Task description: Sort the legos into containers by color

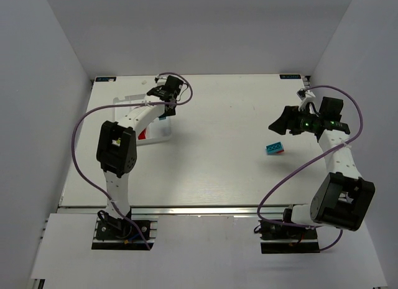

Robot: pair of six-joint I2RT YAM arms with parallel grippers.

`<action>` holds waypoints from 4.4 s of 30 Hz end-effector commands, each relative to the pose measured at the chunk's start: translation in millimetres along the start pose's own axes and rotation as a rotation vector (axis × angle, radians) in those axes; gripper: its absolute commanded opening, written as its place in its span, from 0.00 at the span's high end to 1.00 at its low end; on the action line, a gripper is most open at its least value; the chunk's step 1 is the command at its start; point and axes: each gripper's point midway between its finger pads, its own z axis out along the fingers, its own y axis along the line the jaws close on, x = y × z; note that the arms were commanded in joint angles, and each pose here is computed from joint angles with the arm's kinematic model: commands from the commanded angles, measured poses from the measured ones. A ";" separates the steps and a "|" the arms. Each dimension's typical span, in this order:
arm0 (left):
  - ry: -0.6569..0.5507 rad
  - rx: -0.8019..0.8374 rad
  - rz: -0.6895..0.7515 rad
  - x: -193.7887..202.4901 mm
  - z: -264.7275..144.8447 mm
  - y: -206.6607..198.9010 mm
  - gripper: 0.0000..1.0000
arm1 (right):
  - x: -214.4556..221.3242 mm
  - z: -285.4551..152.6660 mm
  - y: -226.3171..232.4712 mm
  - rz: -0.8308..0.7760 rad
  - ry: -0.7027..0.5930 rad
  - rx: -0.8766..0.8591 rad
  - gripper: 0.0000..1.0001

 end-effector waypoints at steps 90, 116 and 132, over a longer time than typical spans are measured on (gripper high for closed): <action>-0.283 1.244 0.306 74.4 -220.5 -33.4 0.30 | 98.8 29.4 -86.1 -0.955 0.337 -0.478 0.90; -0.257 1.251 0.270 77.0 -215.5 -37.8 0.29 | 58.7 -12.7 -8.4 -0.200 0.168 0.082 0.53; -0.270 1.247 0.275 74.6 -218.3 -35.8 0.29 | 133.9 4.2 -5.5 -0.094 0.485 0.216 0.19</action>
